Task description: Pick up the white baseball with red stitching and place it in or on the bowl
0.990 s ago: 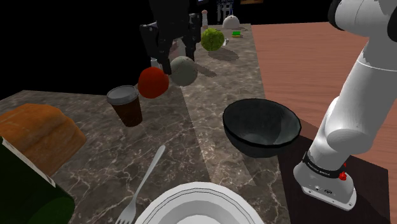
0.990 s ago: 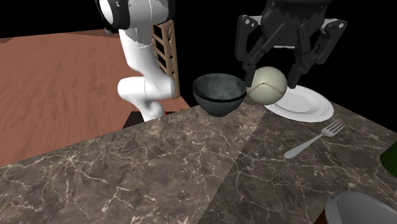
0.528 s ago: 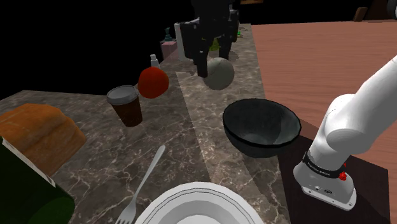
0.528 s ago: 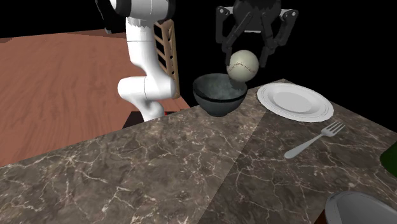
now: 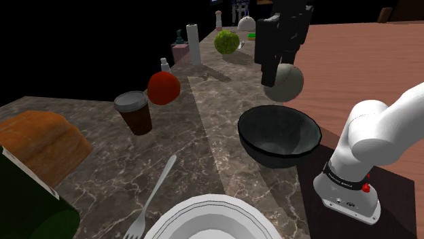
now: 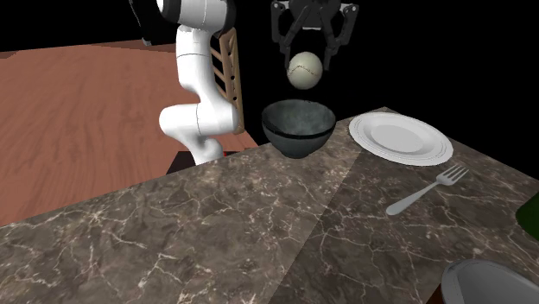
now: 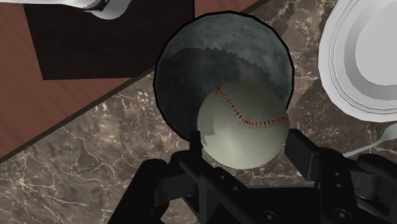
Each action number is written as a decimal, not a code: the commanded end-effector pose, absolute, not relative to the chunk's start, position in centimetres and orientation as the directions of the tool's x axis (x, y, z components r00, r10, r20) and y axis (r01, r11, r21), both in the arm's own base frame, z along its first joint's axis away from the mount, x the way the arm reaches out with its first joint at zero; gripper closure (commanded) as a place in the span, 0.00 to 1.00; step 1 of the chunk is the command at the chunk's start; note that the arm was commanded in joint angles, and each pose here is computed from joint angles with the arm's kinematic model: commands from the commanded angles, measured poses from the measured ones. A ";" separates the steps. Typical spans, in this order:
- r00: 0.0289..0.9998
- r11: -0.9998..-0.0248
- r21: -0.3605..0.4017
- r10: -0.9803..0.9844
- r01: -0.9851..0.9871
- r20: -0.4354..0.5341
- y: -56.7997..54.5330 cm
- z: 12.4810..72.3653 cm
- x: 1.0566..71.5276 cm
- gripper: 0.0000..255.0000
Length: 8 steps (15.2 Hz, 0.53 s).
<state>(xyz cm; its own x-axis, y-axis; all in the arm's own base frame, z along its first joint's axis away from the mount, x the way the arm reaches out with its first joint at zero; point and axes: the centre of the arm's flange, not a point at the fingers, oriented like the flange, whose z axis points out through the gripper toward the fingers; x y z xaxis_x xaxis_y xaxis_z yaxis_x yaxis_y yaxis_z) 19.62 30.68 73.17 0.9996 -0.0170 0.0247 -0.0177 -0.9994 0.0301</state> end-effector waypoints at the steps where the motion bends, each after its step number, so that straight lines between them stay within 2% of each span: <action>1: 1.000 -0.999 0.029 -0.018 -0.018 0.023 30.3 72.3 19.0 1.00; 8: 1.000 -0.999 0.029 -0.018 -0.018 0.023 30.3 68.6 19.0 1.00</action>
